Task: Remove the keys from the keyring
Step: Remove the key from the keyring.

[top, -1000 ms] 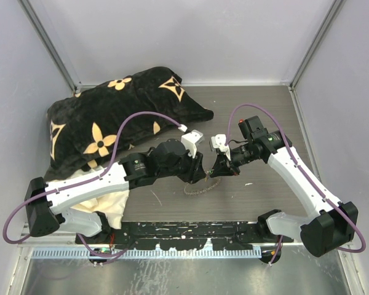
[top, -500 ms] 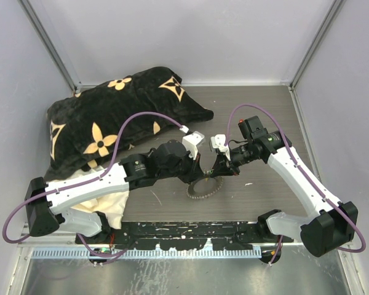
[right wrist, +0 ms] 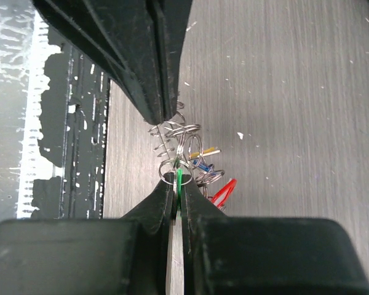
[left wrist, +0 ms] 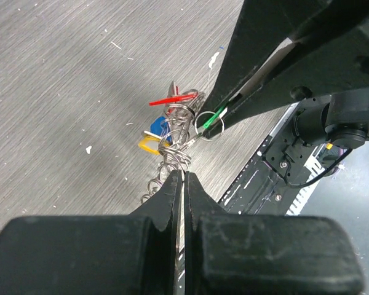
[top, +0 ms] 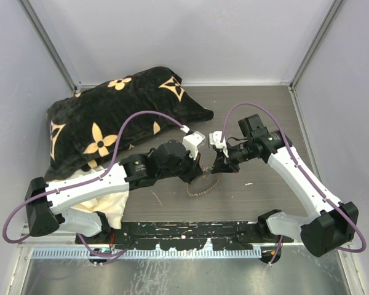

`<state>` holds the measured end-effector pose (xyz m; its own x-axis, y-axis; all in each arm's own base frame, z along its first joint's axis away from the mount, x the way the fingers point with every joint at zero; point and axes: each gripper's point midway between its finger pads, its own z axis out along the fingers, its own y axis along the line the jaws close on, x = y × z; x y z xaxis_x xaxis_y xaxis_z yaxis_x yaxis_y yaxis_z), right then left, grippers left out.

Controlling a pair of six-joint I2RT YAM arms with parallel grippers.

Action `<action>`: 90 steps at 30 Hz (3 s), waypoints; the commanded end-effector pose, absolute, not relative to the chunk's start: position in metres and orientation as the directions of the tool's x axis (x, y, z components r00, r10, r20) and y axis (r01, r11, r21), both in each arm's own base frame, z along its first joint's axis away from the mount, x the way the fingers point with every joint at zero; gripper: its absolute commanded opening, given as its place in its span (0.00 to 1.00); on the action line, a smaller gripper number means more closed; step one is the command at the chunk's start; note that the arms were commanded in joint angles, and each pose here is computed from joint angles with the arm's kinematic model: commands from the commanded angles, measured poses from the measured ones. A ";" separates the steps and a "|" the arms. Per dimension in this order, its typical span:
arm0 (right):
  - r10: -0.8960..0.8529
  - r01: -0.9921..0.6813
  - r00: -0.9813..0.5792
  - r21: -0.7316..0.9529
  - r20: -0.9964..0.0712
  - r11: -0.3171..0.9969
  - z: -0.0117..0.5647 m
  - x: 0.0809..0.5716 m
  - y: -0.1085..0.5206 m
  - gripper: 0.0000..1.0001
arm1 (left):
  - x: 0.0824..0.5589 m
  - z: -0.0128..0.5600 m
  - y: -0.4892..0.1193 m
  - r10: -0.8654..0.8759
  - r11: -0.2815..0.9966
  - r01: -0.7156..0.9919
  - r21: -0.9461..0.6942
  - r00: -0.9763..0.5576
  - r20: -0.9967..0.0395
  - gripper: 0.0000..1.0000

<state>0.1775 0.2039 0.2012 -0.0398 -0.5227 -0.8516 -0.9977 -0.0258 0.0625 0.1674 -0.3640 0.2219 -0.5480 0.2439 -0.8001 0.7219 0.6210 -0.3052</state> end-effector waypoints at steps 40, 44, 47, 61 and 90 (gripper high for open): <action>-0.515 -0.976 0.193 -0.107 -0.835 -0.191 0.235 0.158 0.212 0.01 | 0.140 0.294 -0.362 -0.084 0.075 0.981 -0.181 -0.175 -0.981 0.34; -0.509 -0.975 0.193 -0.105 -0.839 -0.196 0.236 0.157 0.212 0.01 | 0.139 0.286 -0.366 -0.063 0.056 0.980 -0.192 -0.188 -0.980 0.35; -0.505 -0.974 0.194 -0.104 -0.841 -0.200 0.236 0.156 0.212 0.01 | 0.140 0.280 -0.367 -0.057 0.057 0.982 -0.179 -0.176 -0.983 0.35; -0.496 -0.974 0.189 -0.096 -0.848 -0.206 0.236 0.155 0.213 0.01 | 0.138 0.256 -0.369 0.022 0.003 0.999 -0.038 -0.038 -0.999 0.35; -0.494 -0.973 0.183 -0.085 -0.850 -0.214 0.235 0.154 0.213 0.01 | 0.148 0.247 -0.376 0.053 0.005 0.999 0.033 0.033 -0.998 0.29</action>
